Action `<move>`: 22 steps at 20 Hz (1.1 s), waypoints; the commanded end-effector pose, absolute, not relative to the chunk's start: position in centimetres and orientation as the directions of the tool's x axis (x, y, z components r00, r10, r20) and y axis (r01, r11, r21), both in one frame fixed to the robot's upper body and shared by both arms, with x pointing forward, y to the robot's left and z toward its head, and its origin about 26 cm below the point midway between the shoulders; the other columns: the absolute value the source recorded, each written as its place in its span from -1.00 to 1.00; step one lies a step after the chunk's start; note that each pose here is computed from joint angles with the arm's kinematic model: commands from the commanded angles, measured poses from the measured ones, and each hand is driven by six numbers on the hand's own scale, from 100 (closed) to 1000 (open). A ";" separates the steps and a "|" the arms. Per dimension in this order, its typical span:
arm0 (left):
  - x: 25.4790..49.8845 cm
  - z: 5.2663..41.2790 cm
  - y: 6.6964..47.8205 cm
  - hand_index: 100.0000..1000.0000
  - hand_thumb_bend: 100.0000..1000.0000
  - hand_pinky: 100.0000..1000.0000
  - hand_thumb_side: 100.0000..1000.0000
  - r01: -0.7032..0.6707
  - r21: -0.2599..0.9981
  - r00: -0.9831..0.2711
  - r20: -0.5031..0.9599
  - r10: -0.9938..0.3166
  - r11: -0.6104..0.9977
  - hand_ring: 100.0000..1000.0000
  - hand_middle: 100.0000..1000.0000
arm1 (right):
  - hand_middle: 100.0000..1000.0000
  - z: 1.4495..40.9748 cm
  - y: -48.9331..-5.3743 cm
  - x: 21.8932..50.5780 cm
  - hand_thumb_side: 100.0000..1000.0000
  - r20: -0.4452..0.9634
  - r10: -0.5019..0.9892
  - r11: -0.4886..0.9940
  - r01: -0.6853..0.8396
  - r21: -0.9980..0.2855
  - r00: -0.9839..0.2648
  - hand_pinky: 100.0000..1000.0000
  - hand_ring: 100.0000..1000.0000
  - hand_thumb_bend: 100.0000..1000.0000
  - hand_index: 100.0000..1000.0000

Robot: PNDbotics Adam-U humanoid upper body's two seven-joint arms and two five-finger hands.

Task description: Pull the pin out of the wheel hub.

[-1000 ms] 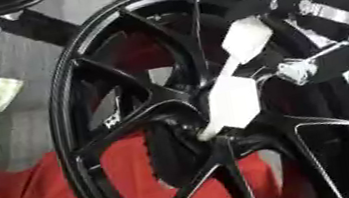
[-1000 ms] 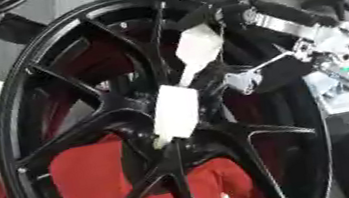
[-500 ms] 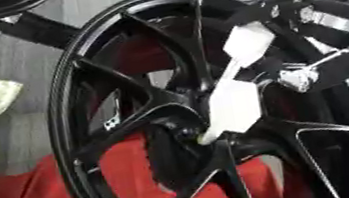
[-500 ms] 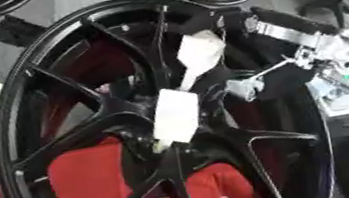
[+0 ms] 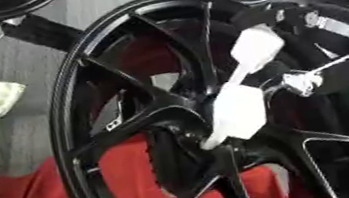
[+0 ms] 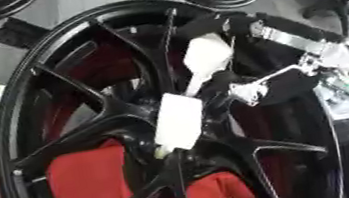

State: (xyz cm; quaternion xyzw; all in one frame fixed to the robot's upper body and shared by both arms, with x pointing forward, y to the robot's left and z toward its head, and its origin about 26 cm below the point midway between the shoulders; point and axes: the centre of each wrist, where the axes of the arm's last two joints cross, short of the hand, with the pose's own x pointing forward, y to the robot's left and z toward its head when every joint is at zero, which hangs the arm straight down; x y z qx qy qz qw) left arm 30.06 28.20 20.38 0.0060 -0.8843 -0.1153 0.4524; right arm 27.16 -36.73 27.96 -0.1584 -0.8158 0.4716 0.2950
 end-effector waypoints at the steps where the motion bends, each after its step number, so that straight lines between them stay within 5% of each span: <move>1: 29.7 20.8 28.1 0.42 -1.00 0.06 0.54 0.090 0.220 -0.605 0.787 -0.123 0.971 0.17 0.05 | 0.84 28.8 -36.6 26.9 -0.73 0.323 0.532 0.508 -0.010 -0.861 -0.782 0.96 0.88 -1.00 0.82; 22: 29.7 20.7 28.1 0.42 -1.00 0.08 0.52 0.078 0.240 -0.607 0.782 -0.145 0.968 0.18 0.05 | 0.30 28.2 -36.5 27.0 -0.72 0.423 0.531 0.554 -0.077 -0.829 -0.734 0.93 0.74 -1.00 0.66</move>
